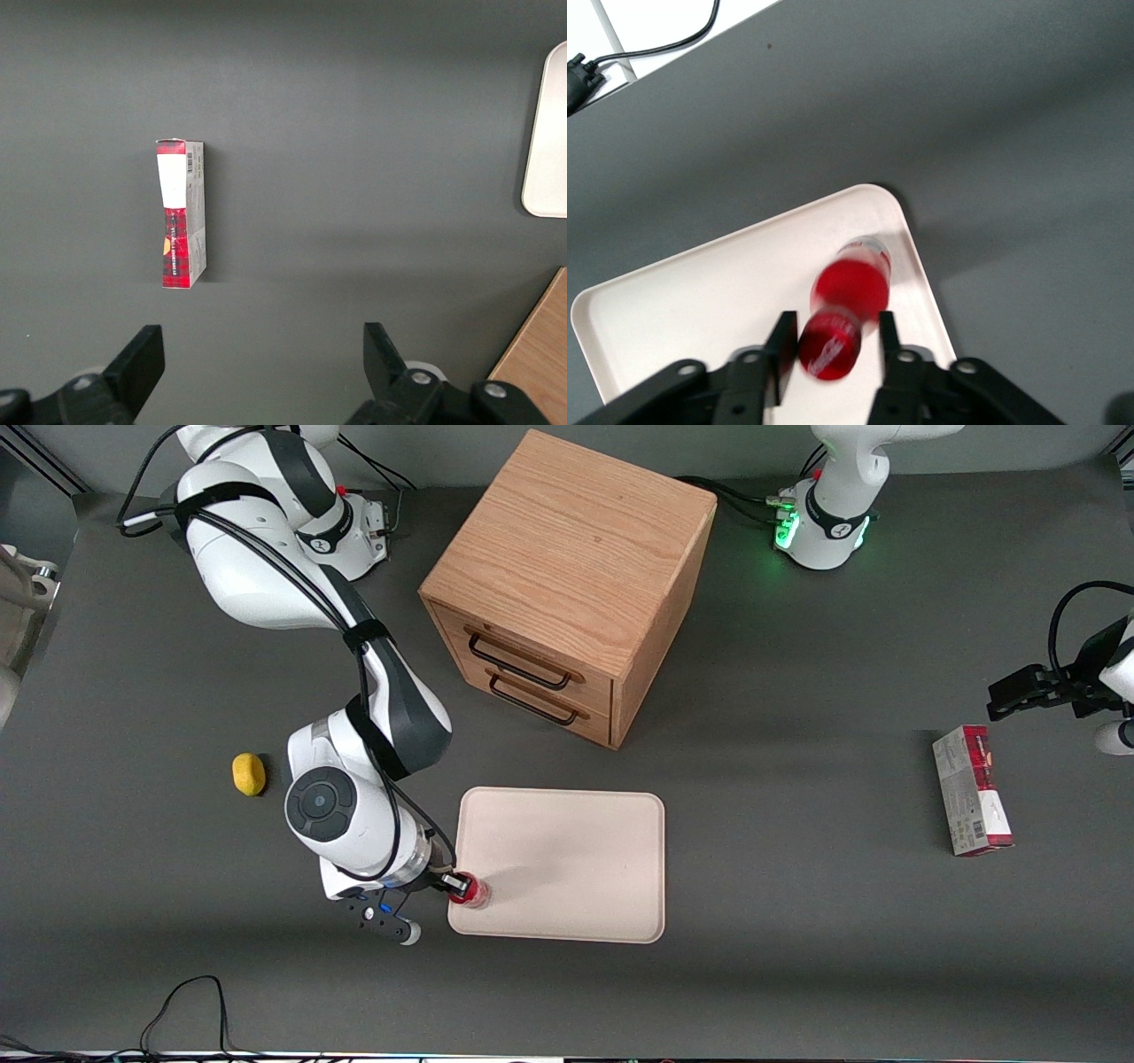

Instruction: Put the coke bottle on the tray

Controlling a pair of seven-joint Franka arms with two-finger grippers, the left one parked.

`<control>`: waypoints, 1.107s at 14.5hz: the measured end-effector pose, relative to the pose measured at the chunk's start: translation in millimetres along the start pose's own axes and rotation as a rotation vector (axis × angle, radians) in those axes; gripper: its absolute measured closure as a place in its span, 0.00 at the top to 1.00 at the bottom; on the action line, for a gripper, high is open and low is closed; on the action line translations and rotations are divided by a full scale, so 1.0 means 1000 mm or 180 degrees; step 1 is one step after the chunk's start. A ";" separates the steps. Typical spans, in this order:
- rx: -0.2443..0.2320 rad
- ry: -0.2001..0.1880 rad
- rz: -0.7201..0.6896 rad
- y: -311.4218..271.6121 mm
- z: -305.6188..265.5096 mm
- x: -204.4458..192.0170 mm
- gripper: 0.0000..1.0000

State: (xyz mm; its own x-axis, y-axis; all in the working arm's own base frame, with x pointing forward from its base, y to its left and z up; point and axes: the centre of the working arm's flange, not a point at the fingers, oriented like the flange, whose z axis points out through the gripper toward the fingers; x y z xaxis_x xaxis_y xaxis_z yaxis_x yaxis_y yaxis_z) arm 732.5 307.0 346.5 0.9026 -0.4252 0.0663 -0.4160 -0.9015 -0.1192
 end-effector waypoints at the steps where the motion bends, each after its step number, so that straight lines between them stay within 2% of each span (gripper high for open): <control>1: 0.0006 0.0005 0.0001 0.000 -0.001 0.000 0.56; 5: 0.0011 0.0010 0.0003 -0.001 -0.002 0.001 0.97; 6: 0.0011 0.0009 0.0003 -0.001 -0.002 0.001 1.00; 16: 0.0020 0.0021 0.0006 -0.001 -0.004 0.002 1.00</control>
State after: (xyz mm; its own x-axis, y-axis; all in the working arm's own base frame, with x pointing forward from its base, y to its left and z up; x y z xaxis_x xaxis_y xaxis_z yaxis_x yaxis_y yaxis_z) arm 734.0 306.5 350.9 0.9011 -0.4275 0.0724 -0.4170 -0.9002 -0.1257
